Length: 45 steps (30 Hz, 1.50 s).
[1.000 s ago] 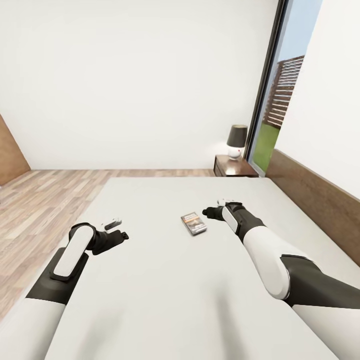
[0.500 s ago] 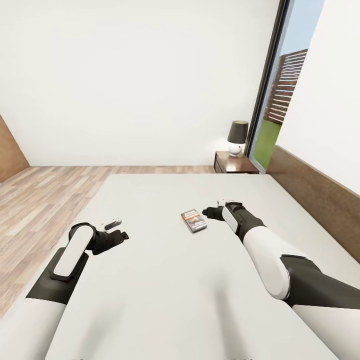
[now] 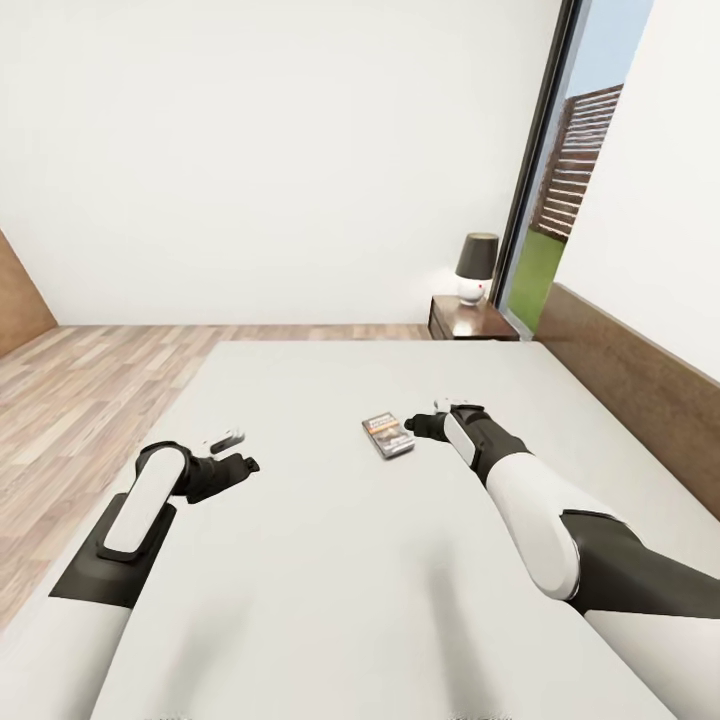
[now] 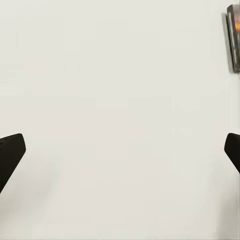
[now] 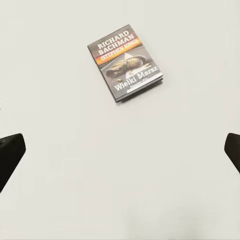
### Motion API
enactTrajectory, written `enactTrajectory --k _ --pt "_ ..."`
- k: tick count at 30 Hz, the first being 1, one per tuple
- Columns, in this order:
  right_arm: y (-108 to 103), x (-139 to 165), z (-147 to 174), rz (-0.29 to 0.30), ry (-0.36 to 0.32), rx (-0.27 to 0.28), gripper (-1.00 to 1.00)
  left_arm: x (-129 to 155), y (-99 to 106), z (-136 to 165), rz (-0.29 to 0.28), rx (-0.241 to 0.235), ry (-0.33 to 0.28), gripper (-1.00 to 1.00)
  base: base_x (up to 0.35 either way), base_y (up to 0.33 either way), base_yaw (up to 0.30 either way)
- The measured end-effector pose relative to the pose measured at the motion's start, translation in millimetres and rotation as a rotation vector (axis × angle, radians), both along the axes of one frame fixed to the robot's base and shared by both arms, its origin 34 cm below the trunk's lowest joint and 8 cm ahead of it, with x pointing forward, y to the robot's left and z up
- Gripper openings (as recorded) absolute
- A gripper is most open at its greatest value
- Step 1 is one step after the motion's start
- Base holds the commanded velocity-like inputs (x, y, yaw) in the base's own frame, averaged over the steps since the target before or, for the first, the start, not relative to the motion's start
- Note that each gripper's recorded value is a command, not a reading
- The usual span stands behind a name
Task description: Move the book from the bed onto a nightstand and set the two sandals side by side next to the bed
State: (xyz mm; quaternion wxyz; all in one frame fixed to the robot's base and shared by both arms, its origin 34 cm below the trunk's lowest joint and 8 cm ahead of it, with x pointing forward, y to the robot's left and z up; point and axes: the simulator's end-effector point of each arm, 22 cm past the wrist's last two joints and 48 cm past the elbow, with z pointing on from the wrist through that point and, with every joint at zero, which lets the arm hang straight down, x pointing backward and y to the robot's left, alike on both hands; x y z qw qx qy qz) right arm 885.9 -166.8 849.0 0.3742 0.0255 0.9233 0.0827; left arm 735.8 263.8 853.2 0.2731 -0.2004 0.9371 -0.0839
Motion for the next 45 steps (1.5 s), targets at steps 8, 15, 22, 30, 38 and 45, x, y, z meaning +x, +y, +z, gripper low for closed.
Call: enactTrajectory --k 8,15,22,30,38,45 --pt "-11.1 18.2 18.8 -0.04 -0.157 -0.002 1.0 6.3 -6.5 16.9 -0.017 -0.001 -0.05 1.0 0.0 0.0 0.0" --pt "-11.3 14.7 12.7 -0.04 -0.141 -0.002 1.0 6.7 -7.8 12.3 -0.02 -0.005 -0.045 1.0 0.0 0.0 0.0" --pt "-10.8 12.6 7.1 -0.038 -0.121 -0.002 1.0 6.6 -8.6 9.0 -0.021 -0.008 -0.034 1.0 0.0 0.0 0.0" --pt "-10.7 11.4 9.4 -0.038 -0.107 -0.002 1.0 5.9 -7.7 13.0 -0.02 -0.006 -0.021 1.0 0.0 0.0 0.0" --pt "-5.2 10.4 1.7 -0.033 -0.092 0.003 1.0 5.7 -6.4 6.8 -0.019 0.001 -0.008 1.0 0.0 0.0 0.0" --pt "-1.3 9.8 -5.9 -0.029 -0.082 0.006 1.0 4.7 -8.2 -1.0 -0.023 -0.007 0.007 1.0 0.0 0.0 0.0"
